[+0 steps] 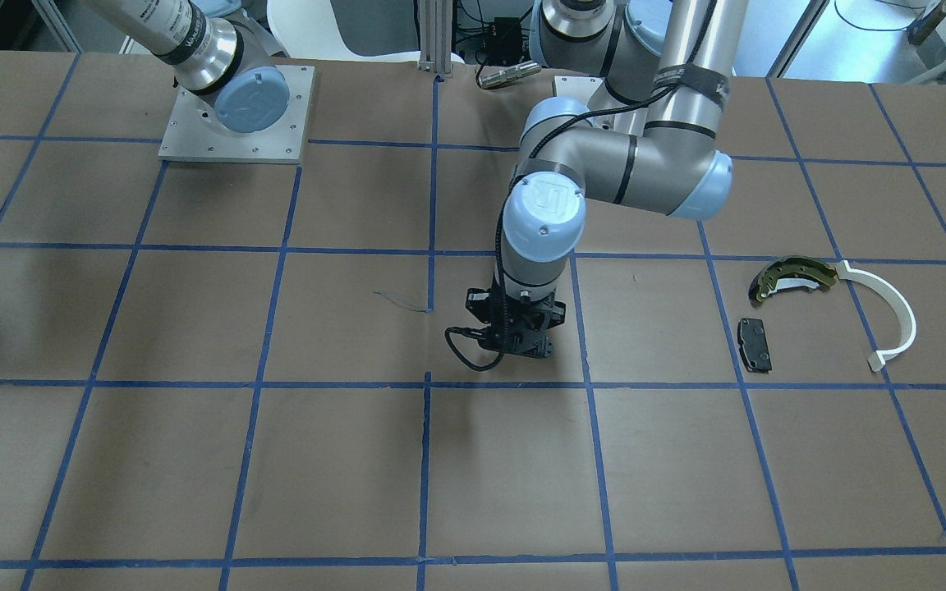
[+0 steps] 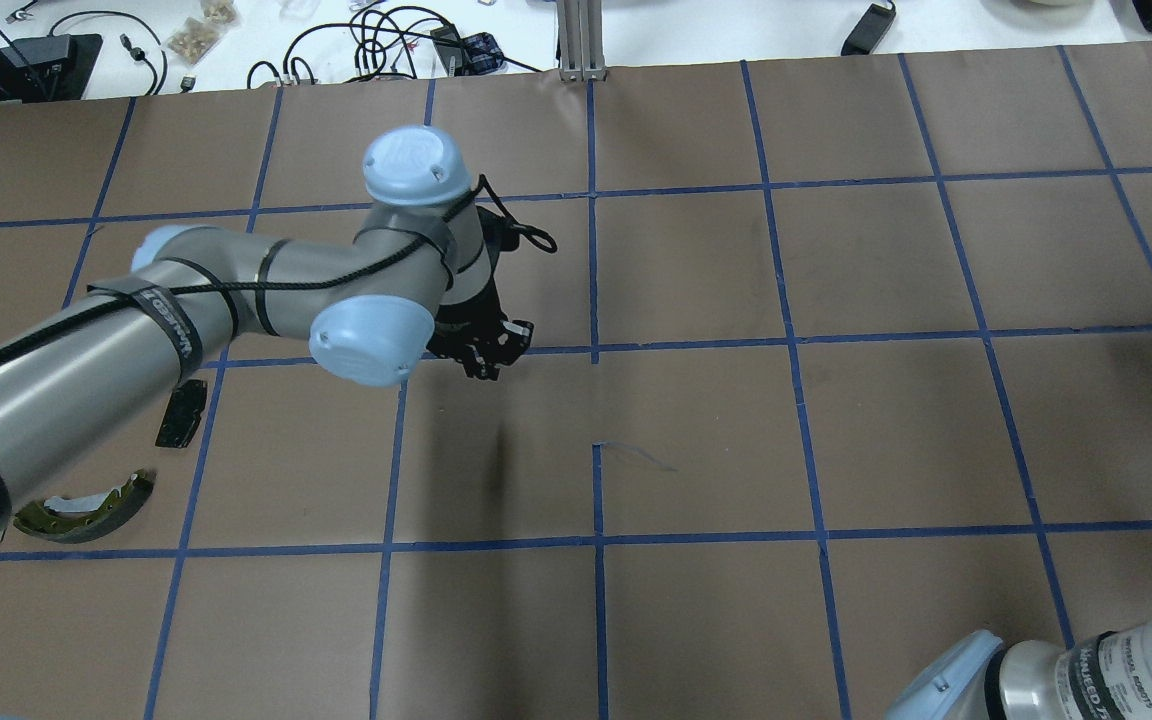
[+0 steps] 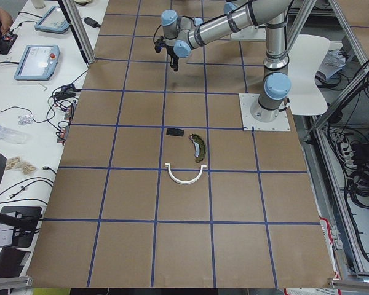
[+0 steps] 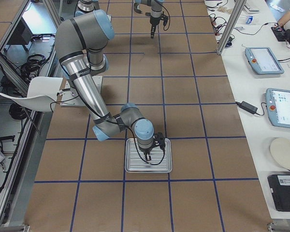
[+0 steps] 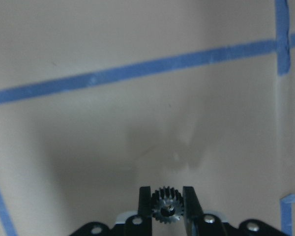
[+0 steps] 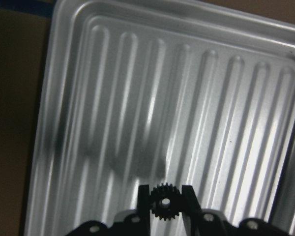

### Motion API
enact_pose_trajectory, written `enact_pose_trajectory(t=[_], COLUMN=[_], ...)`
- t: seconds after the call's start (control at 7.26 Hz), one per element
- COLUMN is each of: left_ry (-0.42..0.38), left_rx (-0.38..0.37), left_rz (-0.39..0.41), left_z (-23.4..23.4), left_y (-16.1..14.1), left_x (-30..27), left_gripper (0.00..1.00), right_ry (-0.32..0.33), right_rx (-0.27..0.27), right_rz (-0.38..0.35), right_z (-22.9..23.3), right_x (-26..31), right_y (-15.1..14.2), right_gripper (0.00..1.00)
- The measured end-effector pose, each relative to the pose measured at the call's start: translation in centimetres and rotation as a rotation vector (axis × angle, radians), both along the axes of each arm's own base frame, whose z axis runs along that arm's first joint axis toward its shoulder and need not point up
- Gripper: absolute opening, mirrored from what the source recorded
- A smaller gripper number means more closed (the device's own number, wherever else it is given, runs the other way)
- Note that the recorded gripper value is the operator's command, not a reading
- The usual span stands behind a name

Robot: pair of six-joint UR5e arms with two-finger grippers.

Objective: Place bearing gear from tray to pile

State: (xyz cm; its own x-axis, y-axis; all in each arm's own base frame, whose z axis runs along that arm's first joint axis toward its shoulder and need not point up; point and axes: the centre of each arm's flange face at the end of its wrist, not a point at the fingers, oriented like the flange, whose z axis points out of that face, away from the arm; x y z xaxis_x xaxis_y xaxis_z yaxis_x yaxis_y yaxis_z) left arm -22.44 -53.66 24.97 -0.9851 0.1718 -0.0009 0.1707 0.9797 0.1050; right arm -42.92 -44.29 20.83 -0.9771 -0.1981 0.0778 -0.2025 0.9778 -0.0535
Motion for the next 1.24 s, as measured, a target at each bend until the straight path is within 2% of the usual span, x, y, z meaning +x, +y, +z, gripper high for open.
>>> enact_pose_trajectory(t=[0.28,0.55,0.83,0.96,1.24], left_ry=[-0.067,-0.074,-0.061,-0.054,-0.033], left_rx=[0.020,0.044,0.058,0.072,0.100], left_rz=[-0.015,-0.020,-0.018,-0.025,-0.020], left_z=[3.2,4.1,3.8,3.2,1.2], left_y=[-3.7,-4.9,-4.8,-4.5,-2.6], left_x=[9.5,19.8,27.4,31.1,37.8], left_gripper=[0.00,0.00,0.00,0.00,0.00], right_ry=[0.016,0.003,-0.036,-0.056,-0.064], right_rx=[0.024,0.068,0.123,0.132,0.152], right_rz=[-0.037,-0.123,-0.195,-0.236,-0.277], right_z=[6.1,11.2,12.2,12.0,9.8], right_x=[8.4,20.7,34.0,41.5,57.3], right_y=[-3.9,-7.0,-8.9,-9.3,-7.4], right_gripper=[0.00,0.00,0.00,0.00,0.00])
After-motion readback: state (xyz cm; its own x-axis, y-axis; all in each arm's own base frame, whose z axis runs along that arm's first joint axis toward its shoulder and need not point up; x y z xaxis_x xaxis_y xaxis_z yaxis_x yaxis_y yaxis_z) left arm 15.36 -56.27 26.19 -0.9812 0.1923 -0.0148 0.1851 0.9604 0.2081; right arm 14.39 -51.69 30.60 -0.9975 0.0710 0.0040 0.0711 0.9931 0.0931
